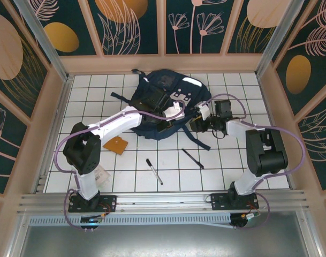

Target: Pack the student bag

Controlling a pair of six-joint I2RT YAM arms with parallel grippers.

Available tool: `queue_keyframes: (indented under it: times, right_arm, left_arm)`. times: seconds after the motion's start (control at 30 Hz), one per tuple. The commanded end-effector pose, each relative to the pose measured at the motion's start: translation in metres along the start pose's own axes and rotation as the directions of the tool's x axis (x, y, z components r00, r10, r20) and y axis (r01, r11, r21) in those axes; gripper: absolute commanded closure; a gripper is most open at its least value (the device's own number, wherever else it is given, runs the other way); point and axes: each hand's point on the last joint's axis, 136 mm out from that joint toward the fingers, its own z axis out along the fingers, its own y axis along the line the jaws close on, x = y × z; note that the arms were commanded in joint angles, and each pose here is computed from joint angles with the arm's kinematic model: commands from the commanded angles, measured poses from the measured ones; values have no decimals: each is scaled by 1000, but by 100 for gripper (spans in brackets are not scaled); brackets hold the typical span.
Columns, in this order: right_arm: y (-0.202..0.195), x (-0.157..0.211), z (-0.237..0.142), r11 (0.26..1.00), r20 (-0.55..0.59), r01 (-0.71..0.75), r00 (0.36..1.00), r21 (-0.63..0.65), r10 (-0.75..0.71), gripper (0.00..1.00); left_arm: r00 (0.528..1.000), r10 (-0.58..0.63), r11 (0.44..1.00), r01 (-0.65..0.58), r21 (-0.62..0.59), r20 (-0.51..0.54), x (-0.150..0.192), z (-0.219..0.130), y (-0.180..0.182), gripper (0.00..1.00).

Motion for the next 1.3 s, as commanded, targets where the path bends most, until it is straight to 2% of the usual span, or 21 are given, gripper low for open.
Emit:
queue_keyframes:
  times: [0.0, 0.07, 0.2, 0.23, 0.4, 0.8, 0.93, 1.03, 1.07, 1.17, 1.23, 1.27]
  right_arm:
    - [4, -9, 6, 998, -4, 38, 999, -59, -38, 62]
    - [2, -11, 9, 996, -9, 51, 999, -69, -52, 70]
    - [-3, -15, 10, 996, 4, 55, 998, -72, -55, 98]
    - [-3, -15, 8, 995, 9, 53, 999, -81, -52, 100]
    - [-13, -11, -5, 998, 28, 13, 1000, -61, -11, 100]
    - [-65, 0, -17, 986, 14, -129, 992, 102, 128, 100]
    - [-79, 1, -21, 969, 23, -175, 984, 173, 174, 100]
    - [-79, -9, -33, 956, 81, -203, 979, 211, 189, 75]
    - [-77, -12, -40, 951, 104, -214, 975, 225, 195, 71]
    - [-80, -21, -64, 905, 184, -279, 956, 321, 229, 65]
    - [-82, -22, -81, 863, 246, -336, 935, 377, 257, 63]
    - [-81, -22, -89, 842, 271, -358, 926, 404, 264, 63]
  left_arm:
    - [989, 57, 998, -58, 3, 139, -35, -34, -2, 100]
    - [987, 60, 998, -63, 13, 148, -34, -35, -4, 100]
    - [990, 46, 999, -48, 12, 133, -29, -34, -2, 100]
    - [991, 39, 999, -41, 7, 130, -28, -34, -1, 100]
    - [994, 14, 1000, -13, -13, 110, -20, -36, 9, 100]
    - [994, 6, 1000, -5, -14, 106, -10, -35, 10, 100]
    - [989, -27, 1000, 28, -3, 148, -16, -34, 8, 100]
    - [963, -126, 991, 132, -9, 238, -36, -43, 14, 72]
    - [947, -143, 988, 153, -13, 287, -47, -59, 15, 66]
    - [906, -226, 964, 261, -52, 357, -60, -80, 27, 49]
    - [895, -255, 949, 305, -85, 366, -59, -87, 33, 46]
    - [904, -243, 951, 293, -95, 351, -55, -86, 32, 44]
